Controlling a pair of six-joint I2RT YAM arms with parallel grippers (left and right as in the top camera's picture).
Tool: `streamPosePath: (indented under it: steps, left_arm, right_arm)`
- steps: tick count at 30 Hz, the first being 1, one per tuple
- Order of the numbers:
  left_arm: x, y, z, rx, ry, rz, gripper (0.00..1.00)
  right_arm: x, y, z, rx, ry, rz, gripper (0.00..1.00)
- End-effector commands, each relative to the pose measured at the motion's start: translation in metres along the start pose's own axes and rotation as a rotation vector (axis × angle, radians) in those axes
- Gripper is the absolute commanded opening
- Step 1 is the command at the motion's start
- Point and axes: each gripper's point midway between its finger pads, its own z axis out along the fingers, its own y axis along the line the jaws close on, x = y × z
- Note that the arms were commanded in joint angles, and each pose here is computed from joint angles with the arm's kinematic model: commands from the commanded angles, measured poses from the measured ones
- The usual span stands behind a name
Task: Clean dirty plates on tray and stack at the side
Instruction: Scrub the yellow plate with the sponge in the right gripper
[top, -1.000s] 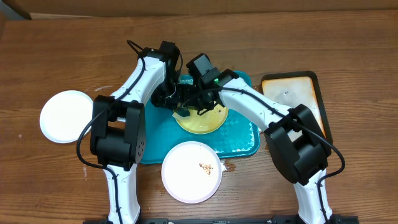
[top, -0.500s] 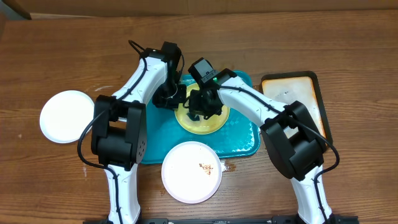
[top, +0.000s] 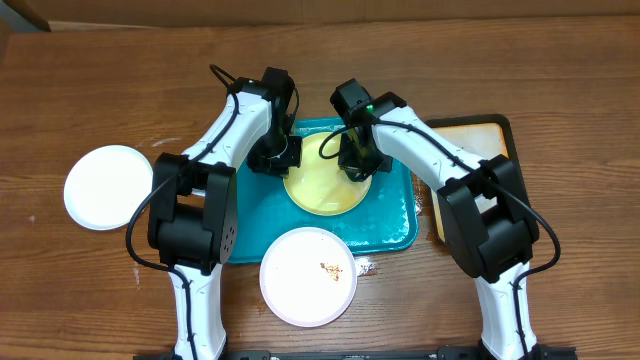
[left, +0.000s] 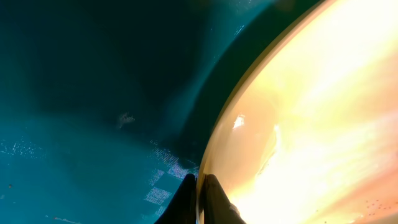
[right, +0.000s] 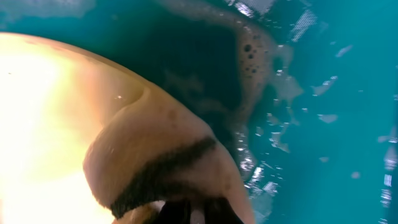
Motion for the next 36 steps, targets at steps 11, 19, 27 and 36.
streamPosePath:
  steps: [11,19,27,36]
  left_arm:
    - [0.005,0.030,-0.001,-0.133,0.019,-0.059,0.04]
    - [0.005,0.032,-0.002,-0.133,0.021,-0.069,0.04]
    - [0.004,0.047,-0.004,-0.192,0.013,-0.109,0.04]
    - [0.007,0.096,-0.051,-0.467,-0.016,-0.230,0.04]
  right_arm:
    - [-0.042,-0.040,-0.036,0.205,-0.115,0.015,0.04]
    - [-0.063,-0.026,-0.086,0.160,-0.176,-0.020,0.04]
    - [-0.058,-0.023,-0.086,0.141,-0.153,-0.026,0.04]
    - [-0.054,-0.019,-0.085,0.120,-0.128,-0.053,0.04]
